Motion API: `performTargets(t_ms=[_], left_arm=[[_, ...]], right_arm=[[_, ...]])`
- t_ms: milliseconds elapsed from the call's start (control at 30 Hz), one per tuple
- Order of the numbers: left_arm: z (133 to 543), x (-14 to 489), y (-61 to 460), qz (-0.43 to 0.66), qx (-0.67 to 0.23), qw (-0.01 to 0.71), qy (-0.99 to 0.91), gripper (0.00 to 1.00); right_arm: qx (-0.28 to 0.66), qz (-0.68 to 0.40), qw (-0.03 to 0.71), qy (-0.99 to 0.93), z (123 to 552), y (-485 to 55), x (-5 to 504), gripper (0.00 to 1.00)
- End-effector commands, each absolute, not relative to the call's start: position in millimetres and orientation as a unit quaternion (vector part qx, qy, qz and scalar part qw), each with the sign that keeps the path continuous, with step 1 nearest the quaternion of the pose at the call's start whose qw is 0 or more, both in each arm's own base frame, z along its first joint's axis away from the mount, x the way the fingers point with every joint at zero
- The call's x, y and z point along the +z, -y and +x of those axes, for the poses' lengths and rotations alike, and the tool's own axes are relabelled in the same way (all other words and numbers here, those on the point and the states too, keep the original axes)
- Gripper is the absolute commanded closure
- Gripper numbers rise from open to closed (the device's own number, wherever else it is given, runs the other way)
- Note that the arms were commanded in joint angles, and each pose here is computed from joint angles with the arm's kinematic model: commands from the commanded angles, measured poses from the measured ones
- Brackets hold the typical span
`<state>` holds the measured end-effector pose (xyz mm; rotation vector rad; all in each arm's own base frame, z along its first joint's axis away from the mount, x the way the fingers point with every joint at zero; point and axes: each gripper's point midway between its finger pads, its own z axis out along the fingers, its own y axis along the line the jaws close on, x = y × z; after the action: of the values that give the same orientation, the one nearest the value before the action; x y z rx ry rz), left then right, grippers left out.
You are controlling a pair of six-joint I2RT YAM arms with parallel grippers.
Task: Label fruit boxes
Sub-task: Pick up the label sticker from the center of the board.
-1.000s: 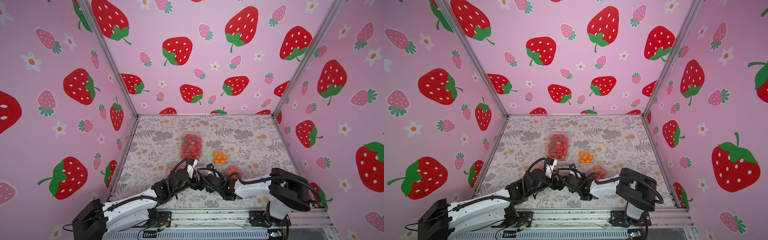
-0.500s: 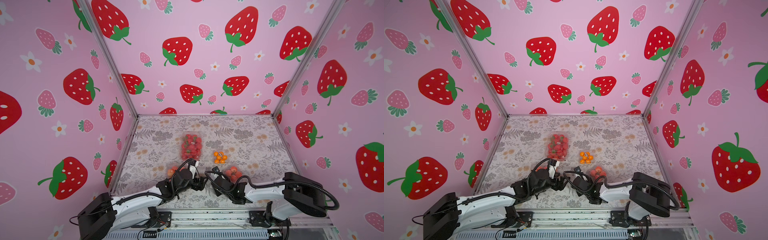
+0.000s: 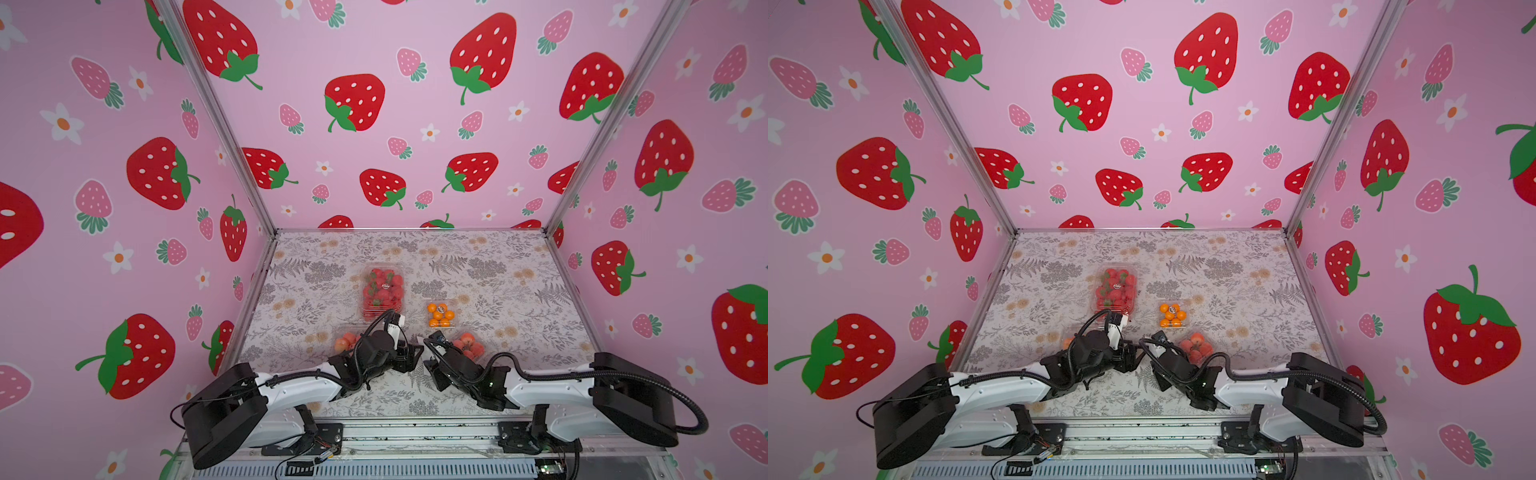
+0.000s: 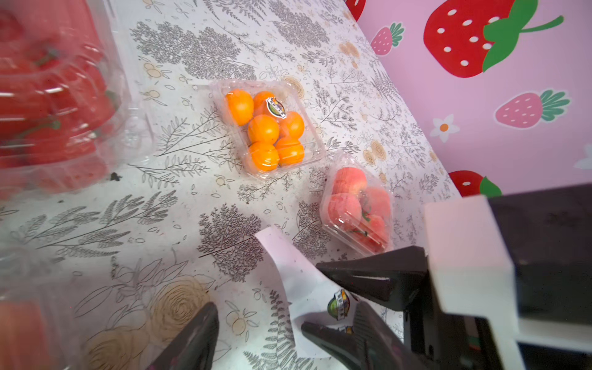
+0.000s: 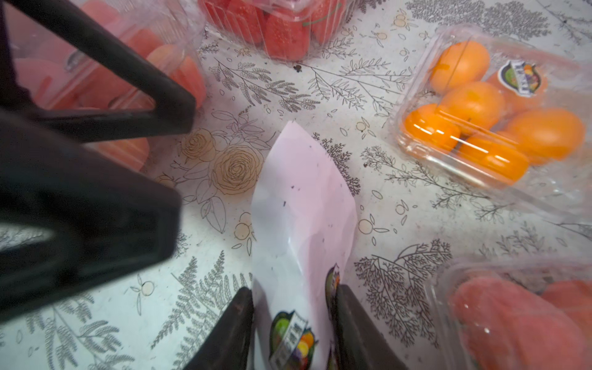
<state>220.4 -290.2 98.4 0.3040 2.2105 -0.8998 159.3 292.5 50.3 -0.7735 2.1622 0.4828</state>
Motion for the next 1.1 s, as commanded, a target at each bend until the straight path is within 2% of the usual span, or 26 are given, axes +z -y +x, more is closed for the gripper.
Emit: performTargets(t_ms=[0, 233, 400, 567, 667, 767, 833, 900, 967, 1067], left_arm=[[230, 116, 307, 0.109, -0.385, 0.372, -0.837, 0.24], [235, 116, 314, 0.105, -0.393, 0.366, -0.837, 0.25], [236, 112, 318, 0.101, -0.401, 0.361, -0.836, 0.34], [235, 116, 331, 0.111, -0.427, 0.353, -0.825, 0.51], [237, 116, 332, 0.112, -0.424, 0.354, -0.826, 0.74], [238, 114, 338, 0.113, -0.43, 0.344, -0.827, 0.99], [239, 111, 341, 0.112, -0.435, 0.337, -0.827, 1.0], [239, 112, 342, 0.116, -0.442, 0.33, -0.826, 1.0], [242, 117, 341, 0.118, -0.442, 0.333, -0.824, 1.0], [245, 128, 337, 0.127, -0.43, 0.349, -0.823, 1.0]], right_arm=[[0.225, -0.31, 0.398, -0.834, 156, -300, 62, 0.56], [0.245, -0.309, 0.402, -0.827, 152, -300, 66, 0.57], [0.259, -0.305, 0.408, -0.82, 151, -300, 71, 0.57], [0.266, -0.309, 0.408, -0.817, 149, -303, 72, 0.57], [0.263, -0.309, 0.41, -0.817, 150, -301, 70, 0.56], [0.254, -0.308, 0.409, -0.82, 152, -300, 66, 0.5], [0.249, -0.306, 0.41, -0.822, 153, -299, 64, 0.45], [0.24, -0.304, 0.412, -0.825, 156, -296, 63, 0.28], [0.234, -0.296, 0.418, -0.826, 160, -292, 66, 0.17], [0.227, -0.285, 0.434, -0.824, 167, -280, 79, 0.07]])
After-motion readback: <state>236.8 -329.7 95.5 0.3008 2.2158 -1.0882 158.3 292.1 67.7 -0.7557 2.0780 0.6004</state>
